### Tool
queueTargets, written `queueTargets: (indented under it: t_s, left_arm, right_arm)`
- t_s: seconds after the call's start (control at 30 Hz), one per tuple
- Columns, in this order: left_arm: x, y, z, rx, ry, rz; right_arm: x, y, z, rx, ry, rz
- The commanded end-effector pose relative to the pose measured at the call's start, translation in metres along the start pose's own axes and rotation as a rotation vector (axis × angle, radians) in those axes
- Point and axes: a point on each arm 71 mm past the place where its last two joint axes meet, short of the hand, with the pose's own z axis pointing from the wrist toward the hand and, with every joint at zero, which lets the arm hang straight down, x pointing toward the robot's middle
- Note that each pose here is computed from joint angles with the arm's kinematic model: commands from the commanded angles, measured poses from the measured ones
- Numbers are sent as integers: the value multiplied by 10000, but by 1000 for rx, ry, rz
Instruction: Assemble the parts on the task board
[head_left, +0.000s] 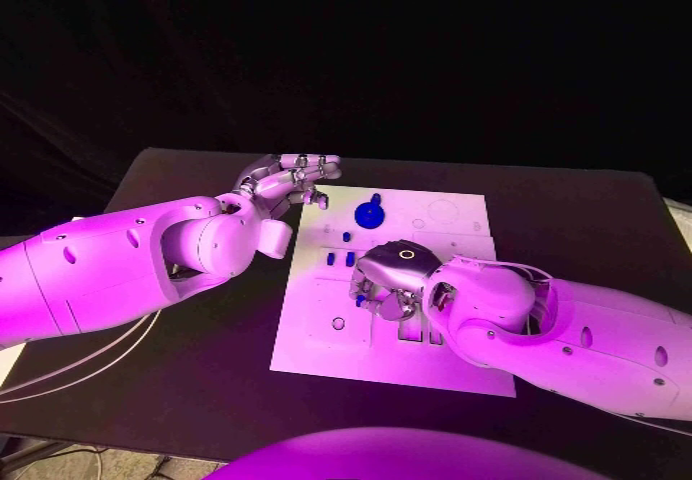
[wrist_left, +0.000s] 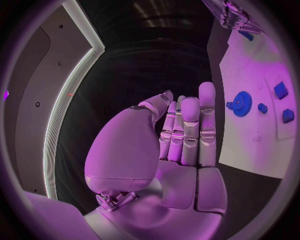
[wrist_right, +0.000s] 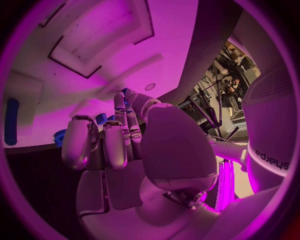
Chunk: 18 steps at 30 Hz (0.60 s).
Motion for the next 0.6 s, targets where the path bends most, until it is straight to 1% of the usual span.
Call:
queueTargets:
  t_s: [0.03, 0.17, 0.3, 0.47, 0.53, 0.6]
  left_arm:
    - [27, 0, -2, -1, 22, -12]
    - [25, 1, -3, -3, 21, -11]
    - [20, 3, -3, -6, 19, -10]
    - [11, 4, -4, -8, 16, -10]
    - [5, 5, -5, -9, 15, -9]
    - [1, 6, -6, -10, 14, -9]
  right_arm:
    - [70, -45, 1, 32, 53, -26]
    - [78, -69, 1, 41, 57, -13]
    - [69, -86, -8, 42, 40, 0]
    - [32, -96, -47, 36, -9, 18]
    - [4, -110, -97, 36, -40, 28]
    - [-15, -131, -134, 42, -53, 39]
